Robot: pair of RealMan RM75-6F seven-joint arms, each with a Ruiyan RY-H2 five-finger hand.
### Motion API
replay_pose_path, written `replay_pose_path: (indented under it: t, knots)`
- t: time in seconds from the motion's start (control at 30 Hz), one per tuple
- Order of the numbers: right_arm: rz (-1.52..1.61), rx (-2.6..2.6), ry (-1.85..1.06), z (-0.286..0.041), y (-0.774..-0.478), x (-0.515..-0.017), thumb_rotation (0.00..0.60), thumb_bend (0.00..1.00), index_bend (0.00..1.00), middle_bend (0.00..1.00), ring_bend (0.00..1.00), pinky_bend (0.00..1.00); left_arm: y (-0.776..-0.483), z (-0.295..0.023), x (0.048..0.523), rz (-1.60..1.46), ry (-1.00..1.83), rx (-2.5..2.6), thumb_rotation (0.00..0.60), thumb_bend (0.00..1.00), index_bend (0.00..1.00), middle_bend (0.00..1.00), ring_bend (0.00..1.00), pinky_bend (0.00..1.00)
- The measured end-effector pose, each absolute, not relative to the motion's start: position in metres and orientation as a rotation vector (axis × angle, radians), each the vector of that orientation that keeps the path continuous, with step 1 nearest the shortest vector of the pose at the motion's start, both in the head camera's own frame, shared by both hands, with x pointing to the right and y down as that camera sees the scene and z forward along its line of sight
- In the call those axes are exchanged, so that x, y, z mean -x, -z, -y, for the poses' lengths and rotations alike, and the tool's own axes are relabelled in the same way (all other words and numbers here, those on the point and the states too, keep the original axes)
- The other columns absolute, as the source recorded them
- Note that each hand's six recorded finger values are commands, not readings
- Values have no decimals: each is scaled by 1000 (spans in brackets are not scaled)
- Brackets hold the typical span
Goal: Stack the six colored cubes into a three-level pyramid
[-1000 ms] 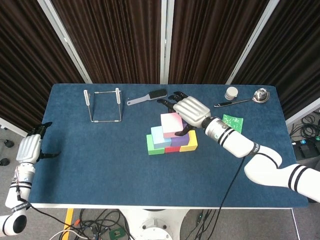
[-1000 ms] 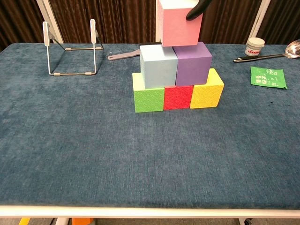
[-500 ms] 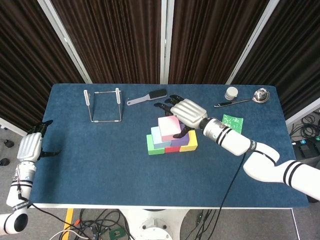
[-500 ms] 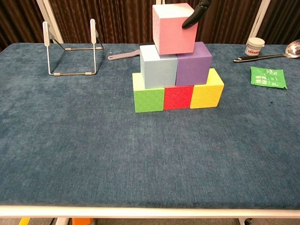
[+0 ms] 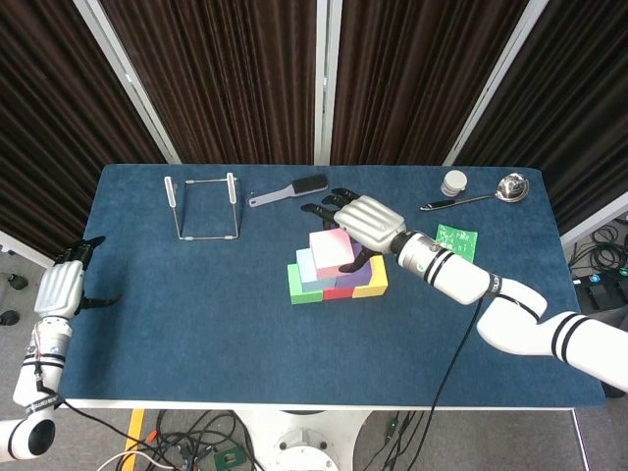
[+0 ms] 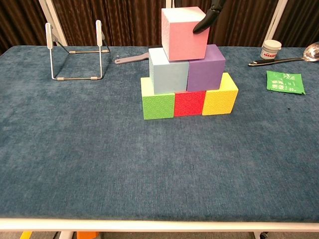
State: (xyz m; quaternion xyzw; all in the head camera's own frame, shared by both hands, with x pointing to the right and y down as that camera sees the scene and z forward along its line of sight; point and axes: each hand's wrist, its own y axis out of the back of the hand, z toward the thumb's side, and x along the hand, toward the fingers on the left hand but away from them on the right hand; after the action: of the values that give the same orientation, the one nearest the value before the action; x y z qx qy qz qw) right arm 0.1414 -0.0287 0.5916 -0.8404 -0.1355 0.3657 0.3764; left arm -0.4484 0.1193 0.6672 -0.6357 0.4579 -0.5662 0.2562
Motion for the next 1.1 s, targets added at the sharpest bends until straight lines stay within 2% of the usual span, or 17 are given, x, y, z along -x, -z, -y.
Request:
replay_pose_path:
  t: [1.1]
  knots:
    - [349, 2138, -986, 25, -595, -138, 600, 116, 0, 452, 94, 0, -671, -122, 451, -1222, 1544, 1742, 600, 116, 113, 136, 49, 146]
